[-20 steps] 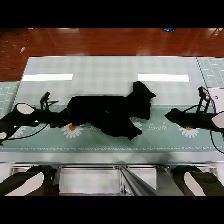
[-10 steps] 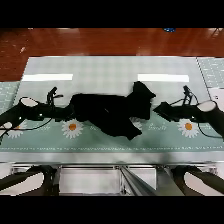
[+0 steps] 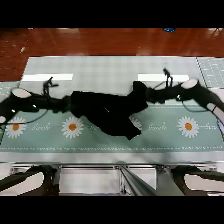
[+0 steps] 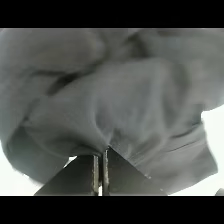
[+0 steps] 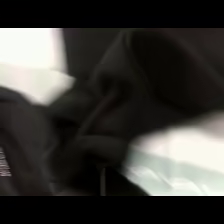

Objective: Fold the shirts.

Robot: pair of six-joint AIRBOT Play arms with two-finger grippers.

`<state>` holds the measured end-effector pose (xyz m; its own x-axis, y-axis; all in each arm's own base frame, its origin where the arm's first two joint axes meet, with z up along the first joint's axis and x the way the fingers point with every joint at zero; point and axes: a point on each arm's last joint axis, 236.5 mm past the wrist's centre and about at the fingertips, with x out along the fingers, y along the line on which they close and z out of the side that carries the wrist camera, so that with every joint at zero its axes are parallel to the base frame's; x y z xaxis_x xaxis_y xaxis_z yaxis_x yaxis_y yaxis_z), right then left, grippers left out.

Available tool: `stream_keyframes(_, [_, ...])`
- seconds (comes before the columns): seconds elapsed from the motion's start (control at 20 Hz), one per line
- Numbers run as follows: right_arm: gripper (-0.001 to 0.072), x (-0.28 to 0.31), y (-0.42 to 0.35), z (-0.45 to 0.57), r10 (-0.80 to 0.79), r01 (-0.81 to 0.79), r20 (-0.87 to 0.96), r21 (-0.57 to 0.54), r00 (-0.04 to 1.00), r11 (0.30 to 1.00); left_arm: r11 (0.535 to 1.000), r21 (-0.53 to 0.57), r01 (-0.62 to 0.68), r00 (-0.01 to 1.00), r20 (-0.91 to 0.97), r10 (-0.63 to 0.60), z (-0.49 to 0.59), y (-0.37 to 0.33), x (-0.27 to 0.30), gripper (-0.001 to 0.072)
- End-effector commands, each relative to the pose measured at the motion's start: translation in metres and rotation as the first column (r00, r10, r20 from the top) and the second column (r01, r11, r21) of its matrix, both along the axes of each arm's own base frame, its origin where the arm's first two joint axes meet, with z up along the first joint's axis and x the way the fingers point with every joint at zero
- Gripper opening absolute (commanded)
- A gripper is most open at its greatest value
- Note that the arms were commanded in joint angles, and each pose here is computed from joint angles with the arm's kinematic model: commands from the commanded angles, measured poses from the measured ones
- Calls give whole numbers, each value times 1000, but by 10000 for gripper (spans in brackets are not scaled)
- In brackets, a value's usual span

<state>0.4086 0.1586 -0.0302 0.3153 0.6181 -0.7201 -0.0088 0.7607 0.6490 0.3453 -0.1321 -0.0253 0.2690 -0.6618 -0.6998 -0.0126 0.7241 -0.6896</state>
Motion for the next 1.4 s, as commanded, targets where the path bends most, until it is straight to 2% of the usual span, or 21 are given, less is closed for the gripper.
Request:
stream_keyframes(0.0, [23,36,-14,119,33,-14,261,-75,965,997,1000,11,-21,959,283,17,110,22,46,18])
stream_keyframes(0.15, [23,43,-36,290,-3,83,598,-106,802,991,994,22,-110,794,604,74,271,46,72,18])
stream_keyframes(0.25, [23,11,-46,395,19,134,767,-136,641,982,990,19,-140,640,764,75,373,49,55,18])
stream_keyframes(0.35, [22,-43,-50,478,47,170,876,-145,479,975,988,39,-146,464,885,33,458,41,16,18])
stream_keyframes(0.55, [23,-153,-66,561,81,277,966,-150,245,949,969,99,-225,191,980,-56,553,32,-69,18])
stream_keyframes(0.7, [23,-214,-89,576,91,392,980,-154,176,907,931,155,-331,110,986,-125,571,39,-115,18])
stream_keyframes(0.8, [23,-241,-101,573,89,438,980,-161,180,884,895,235,-378,147,970,-192,558,44,-137,18])
stream_keyframes(0.9, [23,-257,-109,559,90,460,969,-190,232,867,865,292,-409,194,954,-230,544,49,-152,18])
stream_keyframes(1.15, [23,-261,-119,500,57,443,886,-284,460,850,861,293,-416,212,952,-222,530,46,-178,18])
stream_keyframes(1.25, [23,-252,-119,470,58,407,828,-334,558,850,852,334,-404,295,929,-224,504,52,-167,18])
stream_keyframes(1.35, [23,-232,-116,428,60,347,741,-383,669,856,860,371,-350,425,881,-207,460,58,-140,18])
